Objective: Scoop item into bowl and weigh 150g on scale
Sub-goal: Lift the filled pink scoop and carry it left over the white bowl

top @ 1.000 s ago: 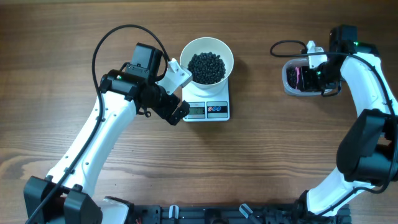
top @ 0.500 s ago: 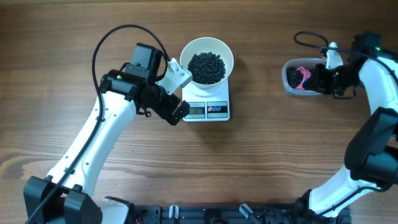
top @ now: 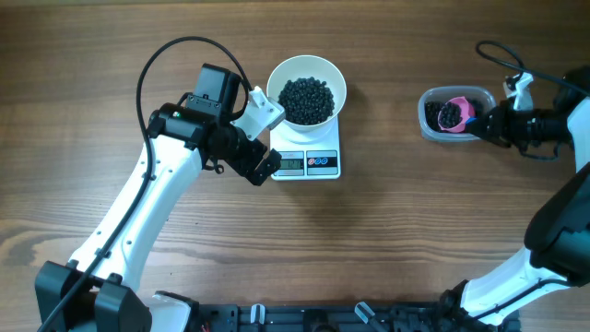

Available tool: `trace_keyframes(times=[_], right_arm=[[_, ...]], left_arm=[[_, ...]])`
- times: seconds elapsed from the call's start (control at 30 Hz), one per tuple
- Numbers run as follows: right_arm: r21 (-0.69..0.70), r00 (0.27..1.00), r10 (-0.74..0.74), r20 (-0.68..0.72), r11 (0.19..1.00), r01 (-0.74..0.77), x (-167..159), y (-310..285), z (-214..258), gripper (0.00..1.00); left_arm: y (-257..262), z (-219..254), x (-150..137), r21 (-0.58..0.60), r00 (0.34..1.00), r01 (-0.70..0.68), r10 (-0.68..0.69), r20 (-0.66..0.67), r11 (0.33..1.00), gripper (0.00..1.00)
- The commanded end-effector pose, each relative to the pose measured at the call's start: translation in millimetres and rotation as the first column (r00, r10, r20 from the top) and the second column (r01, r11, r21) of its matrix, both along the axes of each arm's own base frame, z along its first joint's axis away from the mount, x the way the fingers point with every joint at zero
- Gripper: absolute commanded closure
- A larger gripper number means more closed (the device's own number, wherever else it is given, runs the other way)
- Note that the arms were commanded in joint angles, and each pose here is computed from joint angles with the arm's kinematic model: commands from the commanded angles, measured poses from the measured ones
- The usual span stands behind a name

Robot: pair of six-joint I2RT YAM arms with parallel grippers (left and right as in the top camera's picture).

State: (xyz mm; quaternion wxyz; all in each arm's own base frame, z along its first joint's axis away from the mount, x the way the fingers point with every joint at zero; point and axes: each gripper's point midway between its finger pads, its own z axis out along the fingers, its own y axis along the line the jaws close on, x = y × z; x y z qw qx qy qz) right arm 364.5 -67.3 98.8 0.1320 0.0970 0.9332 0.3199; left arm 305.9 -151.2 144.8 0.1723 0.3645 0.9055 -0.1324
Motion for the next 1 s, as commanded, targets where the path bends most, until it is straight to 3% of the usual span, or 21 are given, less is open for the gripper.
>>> trace_keyframes(times=[0.0,0.17,0.5,0.7,0.97], right_arm=[[-0.012,0.998,-0.027,0.049,1.0,0.028,1,-9,19,0.96],[0.031,0.995,-0.074,0.061,0.997,0.072,-2,-21,24,0.96],[0.284,0.956,-0.195,0.22,0.95,0.129,4,-36,66,0.96],[0.428,0.899,-0.193,0.394,0.904,0.006,15,-21,105,0.96],[0.412,0.898,0.007,0.44,0.887,-0.209,43,66,110,0.96]], left_arm=[[-1,1,2,-0.01,1.0,0.013,-0.013,0.003,1.0,0.0],[-1,1,2,-0.01,1.0,0.013,-0.013,0.003,1.0,0.0],[-1,1,2,-0.01,1.0,0.013,-0.013,0.003,1.0,0.0],[-1,1,2,-0.01,1.0,0.013,-0.013,0.003,1.0,0.0],[-1,1,2,-0.01,1.0,0.013,-0.013,0.003,1.0,0.0]])
